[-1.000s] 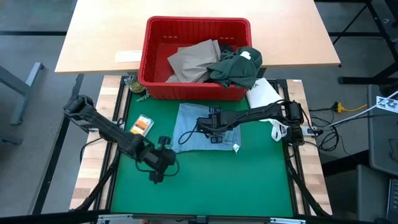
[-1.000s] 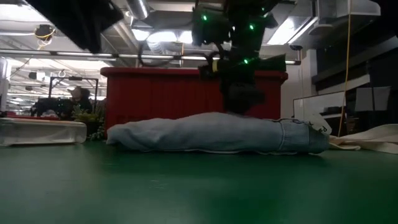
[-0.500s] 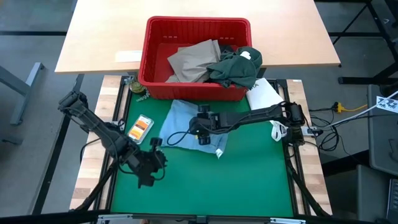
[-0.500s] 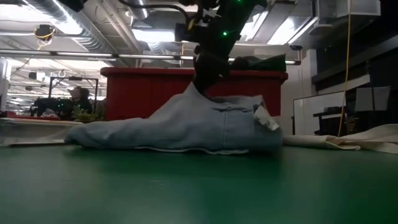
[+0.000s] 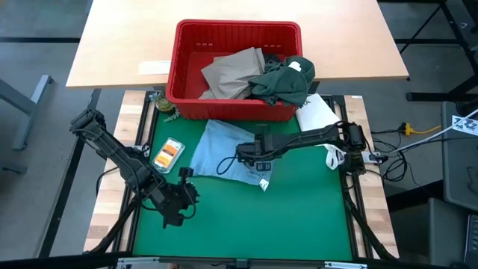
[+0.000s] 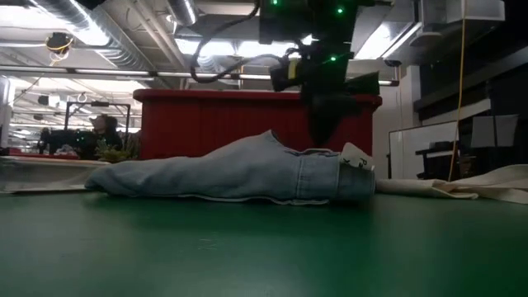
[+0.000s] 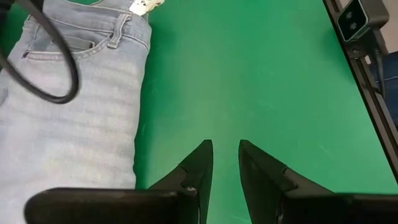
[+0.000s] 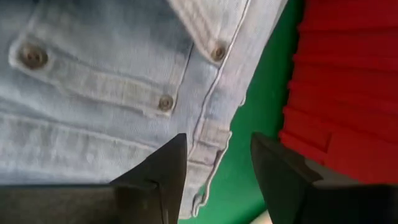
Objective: Fold Laundry from Bin
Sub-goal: Fold the blue pants
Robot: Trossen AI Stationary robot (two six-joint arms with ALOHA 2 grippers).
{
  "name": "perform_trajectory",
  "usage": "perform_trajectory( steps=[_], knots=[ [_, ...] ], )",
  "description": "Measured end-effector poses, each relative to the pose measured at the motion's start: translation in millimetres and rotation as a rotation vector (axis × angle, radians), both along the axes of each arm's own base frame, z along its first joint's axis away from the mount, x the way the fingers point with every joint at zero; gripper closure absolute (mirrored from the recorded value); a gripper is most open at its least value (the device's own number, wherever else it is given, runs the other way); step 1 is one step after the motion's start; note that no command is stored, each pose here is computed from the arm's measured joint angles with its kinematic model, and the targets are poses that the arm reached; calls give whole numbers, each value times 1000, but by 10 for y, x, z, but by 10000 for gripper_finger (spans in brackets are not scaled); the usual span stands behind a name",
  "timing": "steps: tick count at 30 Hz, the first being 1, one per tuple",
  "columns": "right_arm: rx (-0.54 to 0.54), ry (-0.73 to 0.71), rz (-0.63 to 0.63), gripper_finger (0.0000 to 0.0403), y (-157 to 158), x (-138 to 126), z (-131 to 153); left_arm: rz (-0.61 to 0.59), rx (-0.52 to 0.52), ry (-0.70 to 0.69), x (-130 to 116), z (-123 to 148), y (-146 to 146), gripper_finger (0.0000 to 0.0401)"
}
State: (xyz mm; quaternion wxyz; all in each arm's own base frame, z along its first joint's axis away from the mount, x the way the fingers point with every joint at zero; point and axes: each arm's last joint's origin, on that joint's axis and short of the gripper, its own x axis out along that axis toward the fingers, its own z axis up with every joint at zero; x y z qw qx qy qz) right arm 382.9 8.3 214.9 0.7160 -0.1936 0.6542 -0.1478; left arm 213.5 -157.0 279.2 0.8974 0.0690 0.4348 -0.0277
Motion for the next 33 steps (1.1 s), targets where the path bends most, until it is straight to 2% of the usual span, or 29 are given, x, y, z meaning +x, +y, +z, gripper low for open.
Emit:
perform_trajectory(
  steps=[3, 6, 11, 15, 18, 26, 33],
  knots=[
    [6, -56, -1, 224, 13, 58, 100, 0, -1, 0, 0, 0, 0, 327],
    [17, -190, 6, 224, 44, 185, 264, 0, 0, 0, 1, 0, 1, 327],
    [10, -532, 14, 224, 89, 471, 525, 0, -1, -1, 1, 1, -1, 327],
    [64, -671, 130, 224, 130, 717, 458, 1, -2, -4, 3, 2, -2, 327],
    [114, -638, 162, 224, 151, 815, 230, 1, -2, -5, 3, 3, -2, 327],
    [90, -355, 105, 224, 138, 815, -441, 2, -4, -7, 5, 3, -3, 327],
    [82, -133, 92, 224, 126, 660, -621, 3, -6, -9, 5, 6, -4, 327]
  ],
)
